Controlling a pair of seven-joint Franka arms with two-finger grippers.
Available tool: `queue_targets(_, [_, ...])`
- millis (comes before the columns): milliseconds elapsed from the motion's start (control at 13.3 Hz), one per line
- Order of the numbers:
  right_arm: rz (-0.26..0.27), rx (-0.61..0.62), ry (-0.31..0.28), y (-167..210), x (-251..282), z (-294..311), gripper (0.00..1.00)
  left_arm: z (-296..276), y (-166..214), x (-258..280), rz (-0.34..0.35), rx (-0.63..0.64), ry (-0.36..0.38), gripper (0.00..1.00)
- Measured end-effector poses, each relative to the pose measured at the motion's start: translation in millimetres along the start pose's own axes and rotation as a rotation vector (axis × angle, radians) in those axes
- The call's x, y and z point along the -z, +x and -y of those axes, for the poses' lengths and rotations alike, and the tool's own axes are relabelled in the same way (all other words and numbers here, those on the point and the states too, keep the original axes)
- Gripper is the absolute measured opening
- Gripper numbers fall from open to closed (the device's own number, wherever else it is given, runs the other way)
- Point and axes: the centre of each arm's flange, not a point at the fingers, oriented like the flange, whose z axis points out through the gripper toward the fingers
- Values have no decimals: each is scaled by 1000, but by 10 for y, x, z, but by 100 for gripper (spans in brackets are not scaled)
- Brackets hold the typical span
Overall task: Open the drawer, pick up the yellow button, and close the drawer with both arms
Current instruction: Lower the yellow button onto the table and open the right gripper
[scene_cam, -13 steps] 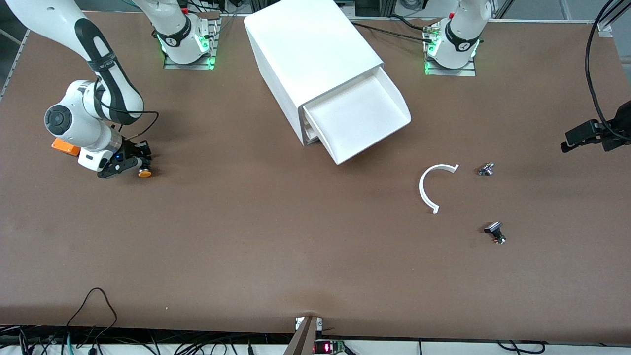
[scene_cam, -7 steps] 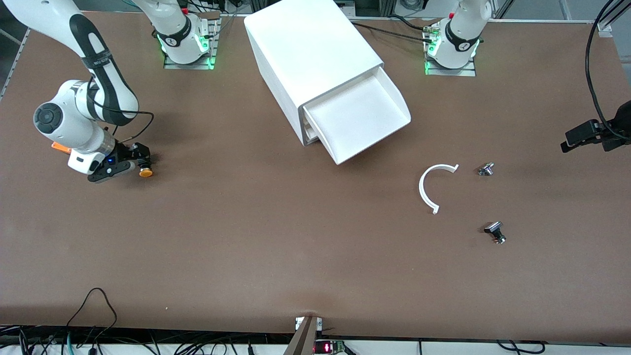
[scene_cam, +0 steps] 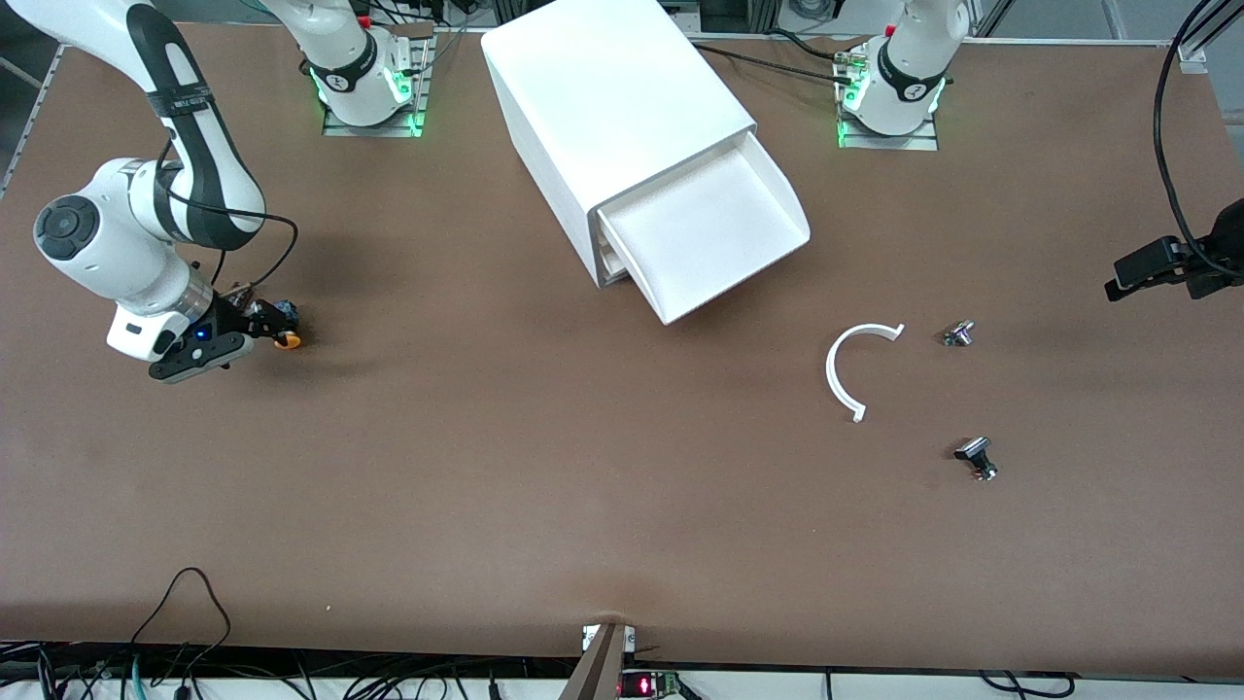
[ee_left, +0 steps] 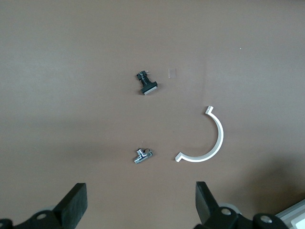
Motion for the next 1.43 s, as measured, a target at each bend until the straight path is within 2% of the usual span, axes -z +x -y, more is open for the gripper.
queue_targets(226, [58, -74, 46, 285, 353, 107, 100, 1, 2, -6, 1, 0, 0, 100])
queue_targets(377, [75, -103, 57, 442, 628, 124, 100, -6, 6, -14, 2, -1, -1, 100])
queue_targets(603, [78, -155, 60, 622, 946, 169, 100, -79, 36, -97, 20, -15, -5, 100])
queue_targets(829, [73, -237, 57, 738, 1043, 320, 100, -88, 18, -146, 50, -17, -8, 100])
queue_targets(1206, [89, -491, 64, 976, 1082, 1014, 100, -71, 5, -153, 61, -15, -8, 100])
queue_targets(1432, [90, -558, 41, 1008, 1242, 1105, 100, -76, -4, -175, 75, -14, -9, 100])
